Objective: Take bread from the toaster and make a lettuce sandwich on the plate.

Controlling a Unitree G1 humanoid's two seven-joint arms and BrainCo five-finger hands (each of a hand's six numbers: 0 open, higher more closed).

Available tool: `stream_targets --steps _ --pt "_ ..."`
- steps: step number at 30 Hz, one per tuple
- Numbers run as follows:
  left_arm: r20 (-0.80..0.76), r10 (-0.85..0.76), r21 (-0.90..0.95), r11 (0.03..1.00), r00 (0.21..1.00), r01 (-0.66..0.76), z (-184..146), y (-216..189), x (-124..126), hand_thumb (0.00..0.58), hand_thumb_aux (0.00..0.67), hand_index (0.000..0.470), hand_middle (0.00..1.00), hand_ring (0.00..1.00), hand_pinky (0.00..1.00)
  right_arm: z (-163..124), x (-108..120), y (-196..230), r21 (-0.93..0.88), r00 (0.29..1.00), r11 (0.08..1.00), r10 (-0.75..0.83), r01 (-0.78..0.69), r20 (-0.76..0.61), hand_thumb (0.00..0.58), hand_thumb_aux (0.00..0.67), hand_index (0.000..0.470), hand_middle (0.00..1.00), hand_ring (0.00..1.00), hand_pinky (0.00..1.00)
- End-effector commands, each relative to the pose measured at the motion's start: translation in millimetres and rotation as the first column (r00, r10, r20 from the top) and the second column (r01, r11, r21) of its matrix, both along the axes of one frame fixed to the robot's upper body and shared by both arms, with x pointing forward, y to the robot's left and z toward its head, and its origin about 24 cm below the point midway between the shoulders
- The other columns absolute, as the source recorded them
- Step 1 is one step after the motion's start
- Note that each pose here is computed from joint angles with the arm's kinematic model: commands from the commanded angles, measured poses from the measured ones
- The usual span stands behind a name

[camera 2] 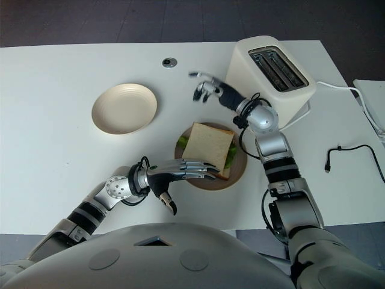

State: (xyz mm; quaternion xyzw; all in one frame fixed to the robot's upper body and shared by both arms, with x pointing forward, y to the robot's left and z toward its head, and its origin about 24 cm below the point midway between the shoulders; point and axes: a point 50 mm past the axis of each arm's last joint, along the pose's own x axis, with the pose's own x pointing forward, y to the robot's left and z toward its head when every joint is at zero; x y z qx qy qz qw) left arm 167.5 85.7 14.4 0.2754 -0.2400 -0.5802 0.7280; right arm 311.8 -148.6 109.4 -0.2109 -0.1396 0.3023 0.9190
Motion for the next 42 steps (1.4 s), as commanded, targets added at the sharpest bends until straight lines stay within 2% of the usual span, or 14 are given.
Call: stream_targets --steps 1,9,10,11,12,13,14,20,24,28,33,38,41,42 --pt "-0.084 0.063 0.255 0.966 0.994 -0.040 -30.1 33.2 -4.7 0.000 0.000 0.000 0.00 0.00 0.00 17.2 -0.5 -9.3 0.156 0.998 0.987 -0.035 0.027 0.049 0.000 0.000 0.000 0.00 0.00 0.00" --pt "0.011 0.238 0.177 0.955 0.971 -0.236 -1.4 69.7 21.4 0.000 0.000 0.000 0.00 0.00 0.00 22.3 -29.1 -30.5 0.297 0.989 0.945 0.146 -0.138 -0.004 0.000 0.000 0.000 0.00 0.00 0.00" --pt "0.009 0.237 0.167 0.958 0.972 -0.235 0.5 71.6 20.3 0.000 0.000 0.000 0.00 0.00 0.00 23.1 -30.6 -32.9 0.304 0.988 0.941 0.155 -0.146 -0.007 0.152 0.095 0.066 0.04 0.04 0.04" --pt "0.005 0.236 0.125 0.964 0.972 -0.235 6.2 72.3 19.8 0.000 0.000 0.000 0.00 0.00 0.00 22.7 -32.1 -35.2 0.312 0.986 0.937 0.168 -0.155 -0.014 0.472 0.381 0.267 0.33 0.33 0.33" --pt "0.001 0.238 0.045 0.970 0.971 -0.238 15.9 71.3 20.3 0.164 0.102 0.072 0.00 0.00 0.00 21.2 -33.9 -36.8 0.316 0.982 0.933 0.187 -0.170 -0.023 0.580 0.670 0.470 1.00 1.00 1.00" --pt "-0.009 0.239 -0.066 0.969 0.971 -0.239 29.0 69.5 21.6 0.541 0.497 0.348 0.19 0.19 0.19 18.8 -37.0 -37.4 0.313 0.976 0.930 0.214 -0.194 -0.029 0.580 0.670 0.470 1.00 1.00 1.00" --pt "-0.024 0.228 -0.168 0.959 0.973 -0.229 40.7 68.6 21.4 0.580 0.670 0.470 0.90 0.90 0.90 16.3 -41.4 -37.0 0.309 0.968 0.924 0.250 -0.227 -0.035 0.580 0.670 0.470 1.00 1.00 1.00" --pt "-0.247 -0.117 -0.598 0.800 0.962 -0.056 84.9 73.9 -4.3 0.580 0.670 0.470 1.00 1.00 1.00 -4.1 -83.2 -27.2 0.260 0.846 0.838 0.520 -0.480 -0.114 0.580 0.670 0.470 1.00 1.00 1.00" --pt "-0.374 -0.213 -0.172 0.972 0.902 0.159 15.3 60.5 -37.1 0.580 0.670 0.470 1.00 1.00 1.00 -48.0 -125.3 -8.8 0.146 0.680 0.740 0.665 -0.657 -0.310 0.580 0.670 0.470 1.00 1.00 1.00" --pt "-0.446 -0.128 0.099 0.976 0.886 0.192 -30.4 60.6 -43.2 0.580 0.670 0.470 1.00 1.00 1.00 -89.1 -155.2 3.5 0.034 0.565 0.652 0.682 -0.758 -0.464 0.580 0.670 0.470 1.00 1.00 1.00" --pt "-0.351 0.194 0.145 0.978 0.916 -0.152 -45.1 52.8 2.2 0.580 0.670 0.470 1.00 1.00 1.00 -109.7 -129.0 19.2 -0.095 0.753 0.793 0.523 -0.602 -0.400 0.580 0.670 0.470 1.00 1.00 1.00" --pt "-0.188 0.624 0.087 0.780 0.759 -0.620 -43.4 54.3 65.6 0.568 0.575 0.404 0.95 0.95 0.95 -121.9 -78.3 24.5 -0.200 0.961 0.959 0.155 -0.202 -0.228 0.580 0.670 0.470 1.00 1.00 1.00" --pt "-0.164 0.729 0.043 0.678 0.665 -0.733 -42.6 57.7 80.9 0.360 0.257 0.181 0.83 0.83 0.83 -117.9 -50.3 20.5 -0.220 0.994 0.974 -0.073 0.054 -0.079 0.580 0.670 0.470 1.00 1.00 1.00" --pt "-0.164 0.751 0.017 0.651 0.640 -0.759 -41.2 59.2 83.8 0.000 0.000 0.000 0.73 0.73 0.73 -114.0 -43.3 19.6 -0.209 0.992 0.971 -0.126 0.118 -0.022 0.580 0.670 0.470 1.00 1.00 1.00"
